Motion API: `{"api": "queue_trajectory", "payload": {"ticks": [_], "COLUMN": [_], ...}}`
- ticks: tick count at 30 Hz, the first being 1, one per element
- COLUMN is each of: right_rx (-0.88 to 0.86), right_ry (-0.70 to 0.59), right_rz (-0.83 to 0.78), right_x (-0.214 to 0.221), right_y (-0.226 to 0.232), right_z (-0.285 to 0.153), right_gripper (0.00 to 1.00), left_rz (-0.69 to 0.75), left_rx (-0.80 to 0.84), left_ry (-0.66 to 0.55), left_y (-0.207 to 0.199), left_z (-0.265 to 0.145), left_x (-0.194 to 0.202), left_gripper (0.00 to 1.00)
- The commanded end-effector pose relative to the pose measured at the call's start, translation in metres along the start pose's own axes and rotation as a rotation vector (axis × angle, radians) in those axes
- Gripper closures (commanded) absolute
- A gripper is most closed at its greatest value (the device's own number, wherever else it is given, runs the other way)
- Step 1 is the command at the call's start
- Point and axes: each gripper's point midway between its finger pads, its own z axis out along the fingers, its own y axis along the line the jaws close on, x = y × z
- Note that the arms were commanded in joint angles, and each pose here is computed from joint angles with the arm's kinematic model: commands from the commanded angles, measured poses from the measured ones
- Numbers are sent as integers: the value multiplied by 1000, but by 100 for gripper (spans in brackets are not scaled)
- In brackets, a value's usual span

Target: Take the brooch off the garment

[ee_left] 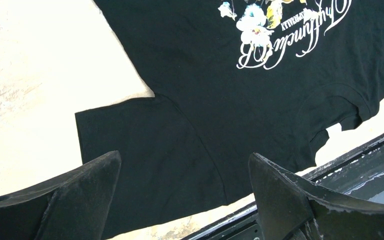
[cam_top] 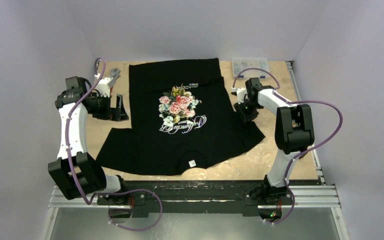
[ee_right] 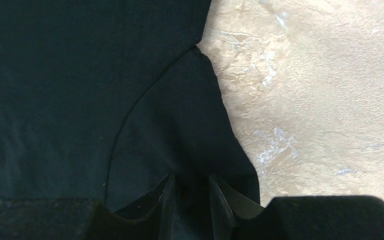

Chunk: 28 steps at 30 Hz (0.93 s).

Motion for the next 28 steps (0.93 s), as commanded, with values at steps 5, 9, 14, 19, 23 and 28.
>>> {"api": "queue_trajectory", "payload": {"ticks": [5,9,14,19,23,28], "right_rx": [188,12,-34,2,11,9], "right_ry": [-121,-258,-417,-550,-551,-573], "right_rz": [34,9,3,14,54,79], "right_x": [-31,-62,-81,-77,-52,-30], "right_y": [-52,-17,4,9,17,29], "right_z": [-4,-42,-104,-157,-160,-163], "right_gripper": [61,40,9,1,1,1], "left_rz": [6,-12,-87,-143,-117,-79], "left_rx": [-17,18,42,31,-19,-56], "left_ry": [25,34,23,-3,16,10], "left_y": [-1,-7,-10,-4,-1,-6], "left_z": [-1,-2,-5,-13,-15,-22], "left_x": [17,23,27,33,49,59], "left_gripper": [0,0,0,0,0,0]}}
